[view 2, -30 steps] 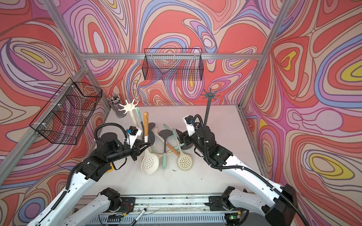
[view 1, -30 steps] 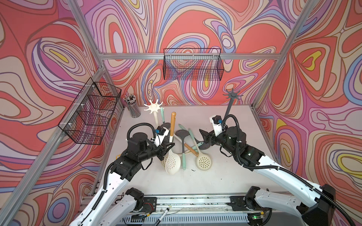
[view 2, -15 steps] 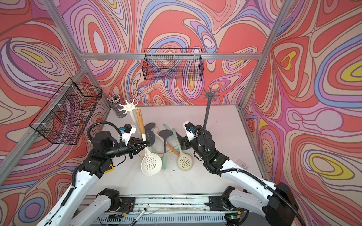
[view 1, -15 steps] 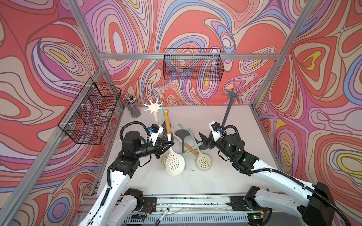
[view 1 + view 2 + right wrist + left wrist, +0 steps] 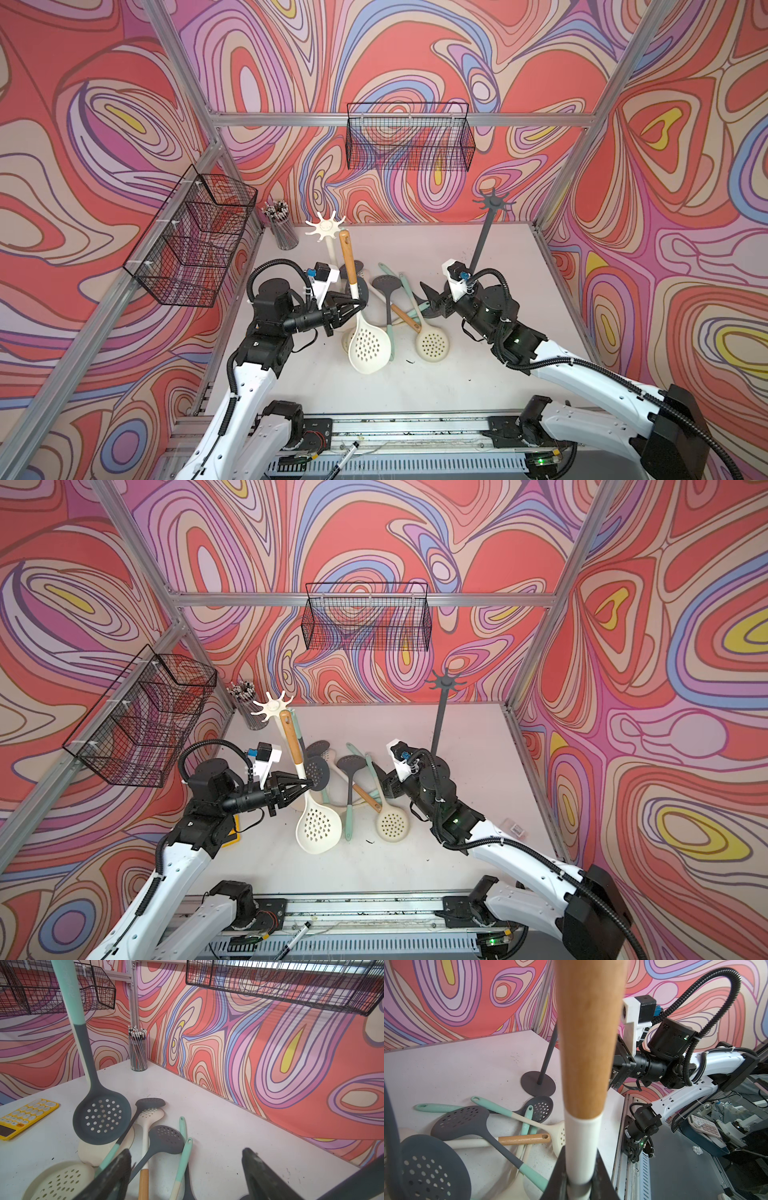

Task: Hang the skimmer on the kitchen utensil rack
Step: Pick up the skimmer from the center of the board, then hang the skimmer on the rack.

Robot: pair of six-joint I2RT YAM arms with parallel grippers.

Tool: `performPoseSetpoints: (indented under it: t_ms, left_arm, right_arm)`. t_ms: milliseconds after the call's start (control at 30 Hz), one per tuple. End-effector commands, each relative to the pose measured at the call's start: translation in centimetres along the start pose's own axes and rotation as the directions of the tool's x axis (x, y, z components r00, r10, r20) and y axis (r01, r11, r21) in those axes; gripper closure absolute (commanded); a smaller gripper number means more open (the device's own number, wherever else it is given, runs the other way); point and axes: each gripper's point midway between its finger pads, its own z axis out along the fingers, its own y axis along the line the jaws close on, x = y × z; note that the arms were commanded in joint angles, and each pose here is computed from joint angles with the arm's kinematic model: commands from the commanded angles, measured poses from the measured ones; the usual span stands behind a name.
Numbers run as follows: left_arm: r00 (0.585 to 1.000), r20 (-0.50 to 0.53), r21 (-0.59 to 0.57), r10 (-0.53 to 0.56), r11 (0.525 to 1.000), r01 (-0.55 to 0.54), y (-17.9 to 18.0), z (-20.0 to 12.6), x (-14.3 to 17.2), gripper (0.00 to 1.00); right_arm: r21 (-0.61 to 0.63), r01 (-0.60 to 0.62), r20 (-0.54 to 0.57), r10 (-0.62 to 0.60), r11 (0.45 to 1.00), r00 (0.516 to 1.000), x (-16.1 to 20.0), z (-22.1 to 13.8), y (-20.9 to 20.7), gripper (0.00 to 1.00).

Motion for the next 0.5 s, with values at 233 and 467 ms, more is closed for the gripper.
performPoseSetpoints:
  t_ms: [233,467]
  left_arm:
    - [1.0,0.005,0.04,-0.017,0.999,0.016,0.2,-0.3,0.2,1.0]
    - [0.999,0.002,-0.042,-0.042,0.998,0.042,1.5,-0.5,1.1,1.0]
  right_arm:
    - [-0.029,0.018,0.031,-0.017,0.999,0.999,-0.6,-0.5,0.5,0.15]
    - [-0.029,0.021,0.042,-0.02,0.999,0.999,-0.9,-0.8,0.5,0.15]
